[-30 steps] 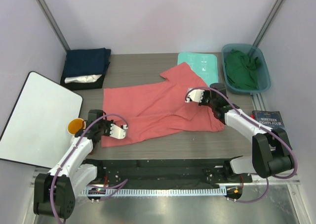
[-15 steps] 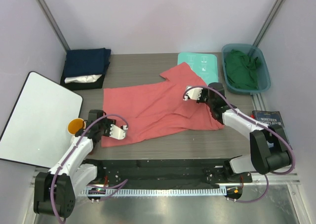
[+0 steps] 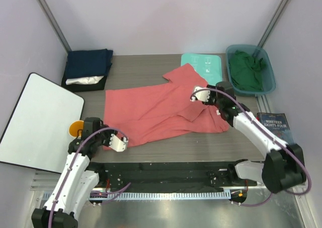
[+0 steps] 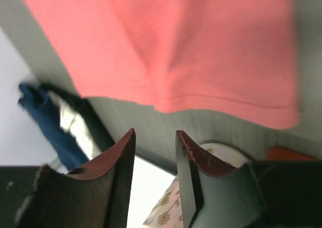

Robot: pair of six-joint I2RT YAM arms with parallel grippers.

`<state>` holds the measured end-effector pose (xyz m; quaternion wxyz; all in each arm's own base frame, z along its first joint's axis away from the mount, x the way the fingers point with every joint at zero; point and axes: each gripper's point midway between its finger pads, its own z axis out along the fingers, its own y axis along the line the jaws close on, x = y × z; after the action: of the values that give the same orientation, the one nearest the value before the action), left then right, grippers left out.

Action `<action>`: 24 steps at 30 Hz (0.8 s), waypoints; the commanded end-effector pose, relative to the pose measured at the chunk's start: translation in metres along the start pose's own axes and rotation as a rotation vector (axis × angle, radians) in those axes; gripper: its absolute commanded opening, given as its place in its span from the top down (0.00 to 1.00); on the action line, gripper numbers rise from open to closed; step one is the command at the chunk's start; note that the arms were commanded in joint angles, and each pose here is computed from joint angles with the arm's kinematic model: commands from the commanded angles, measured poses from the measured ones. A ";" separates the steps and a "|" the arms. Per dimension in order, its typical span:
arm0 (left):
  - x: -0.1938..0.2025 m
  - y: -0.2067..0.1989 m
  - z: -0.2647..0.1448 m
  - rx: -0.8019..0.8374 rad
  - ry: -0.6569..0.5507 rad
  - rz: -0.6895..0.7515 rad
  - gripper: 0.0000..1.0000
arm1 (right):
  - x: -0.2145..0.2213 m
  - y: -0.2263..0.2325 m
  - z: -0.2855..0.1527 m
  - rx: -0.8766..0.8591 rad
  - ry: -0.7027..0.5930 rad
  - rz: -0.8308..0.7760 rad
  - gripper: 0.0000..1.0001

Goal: Fold and stack the t-shirts
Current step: Fold the tshirt

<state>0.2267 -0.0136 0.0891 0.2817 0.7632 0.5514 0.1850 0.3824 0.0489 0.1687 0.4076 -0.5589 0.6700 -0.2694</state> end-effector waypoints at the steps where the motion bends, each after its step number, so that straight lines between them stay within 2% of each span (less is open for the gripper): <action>1: -0.029 -0.050 -0.004 0.208 -0.161 0.119 0.62 | 0.006 0.072 -0.055 -0.359 -0.072 -0.157 0.52; 3: -0.035 -0.052 -0.001 0.223 -0.197 0.125 0.61 | 0.020 0.103 -0.064 -0.465 -0.045 -0.180 0.52; 9: -0.040 -0.054 0.007 0.297 -0.256 0.142 0.58 | 0.033 0.145 -0.073 -0.628 -0.010 -0.153 0.52; 18: -0.043 -0.065 0.004 0.387 -0.289 0.176 0.58 | 0.047 0.184 -0.068 -0.720 0.024 -0.147 0.50; 24: -0.046 -0.080 0.009 0.418 -0.314 0.193 0.58 | 0.053 0.182 -0.047 -0.640 0.056 -0.149 0.50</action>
<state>0.1646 -0.0354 0.0357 0.1764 0.8653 0.4692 -0.0089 0.2246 0.0345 0.0325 0.1489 -0.7104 0.6853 -0.0595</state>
